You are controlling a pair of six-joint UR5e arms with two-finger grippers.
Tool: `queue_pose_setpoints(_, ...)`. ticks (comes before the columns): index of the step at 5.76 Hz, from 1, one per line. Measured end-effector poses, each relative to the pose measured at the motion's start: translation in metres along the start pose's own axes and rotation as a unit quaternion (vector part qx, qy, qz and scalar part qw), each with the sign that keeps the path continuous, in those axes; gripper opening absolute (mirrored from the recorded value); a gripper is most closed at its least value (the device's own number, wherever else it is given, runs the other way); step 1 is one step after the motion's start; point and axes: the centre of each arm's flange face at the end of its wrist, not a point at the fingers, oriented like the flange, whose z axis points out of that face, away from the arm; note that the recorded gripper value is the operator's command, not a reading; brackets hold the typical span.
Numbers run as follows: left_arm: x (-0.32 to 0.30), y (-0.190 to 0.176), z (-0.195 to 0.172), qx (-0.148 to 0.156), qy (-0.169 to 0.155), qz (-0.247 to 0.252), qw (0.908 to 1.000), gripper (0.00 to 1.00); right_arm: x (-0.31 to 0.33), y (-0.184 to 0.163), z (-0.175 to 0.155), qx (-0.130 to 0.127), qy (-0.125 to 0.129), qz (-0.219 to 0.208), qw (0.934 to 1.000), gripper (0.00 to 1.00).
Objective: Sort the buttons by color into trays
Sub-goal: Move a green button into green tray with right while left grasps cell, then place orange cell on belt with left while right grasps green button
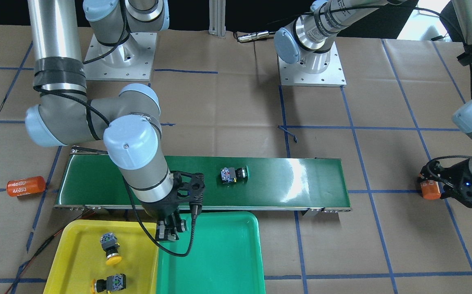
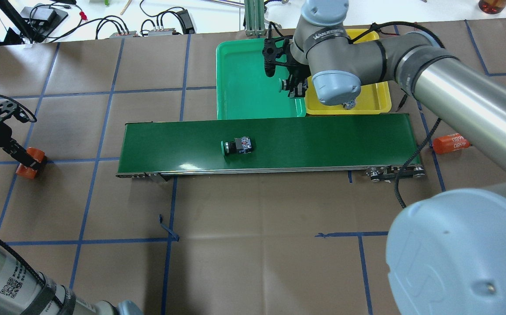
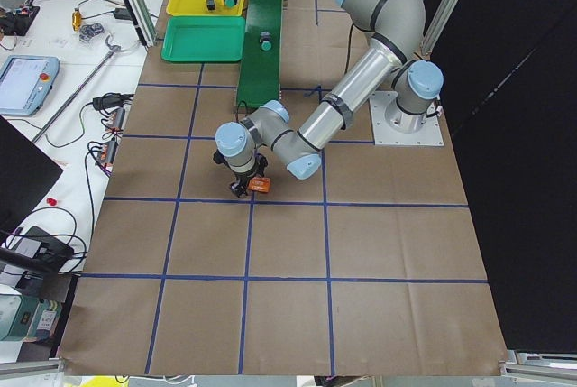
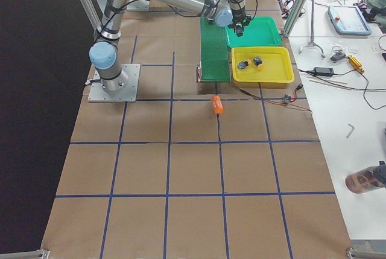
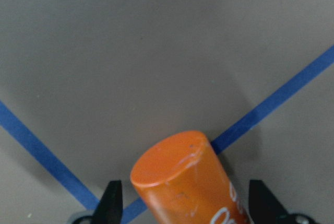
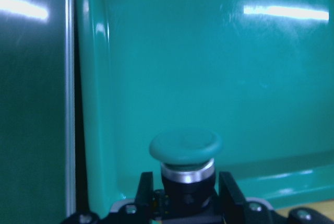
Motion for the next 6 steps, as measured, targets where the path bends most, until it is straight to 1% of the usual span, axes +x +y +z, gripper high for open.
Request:
queue_pose_setpoints(1,0.0,0.001,0.0,-0.001,0.002,-0.001,1.0,0.04,0.009,-0.018,0.013,0.006,0.004,-0.003,1.0,1.0)
queue_pose_setpoints(2,0.003,-0.002,-0.008,-0.001,-0.003,0.001,1.0,0.03,0.017,-0.024,0.004,0.003,0.015,-0.007,0.9999,1.0)
queue_pose_setpoints(3,0.015,-0.011,-0.028,-0.003,-0.007,0.008,0.9999,0.02,0.02,-0.022,-0.017,-0.009,0.015,-0.006,0.9998,1.0)
queue_pose_setpoints(4,0.041,-0.037,-0.054,-0.007,-0.008,0.036,0.9993,0.02,0.012,-0.017,-0.044,-0.027,-0.011,-0.001,0.9996,1.0)
queue_pose_setpoints(5,0.083,-0.084,-0.076,-0.013,-0.012,0.089,0.9959,0.02,-0.006,-0.01,-0.071,-0.044,-0.063,0.007,0.997,1.0)
queue_pose_setpoints(6,0.123,-0.128,-0.087,-0.017,-0.017,0.159,0.987,0.03,-0.03,-0.005,-0.087,-0.057,-0.113,0.01,0.9918,1.0)
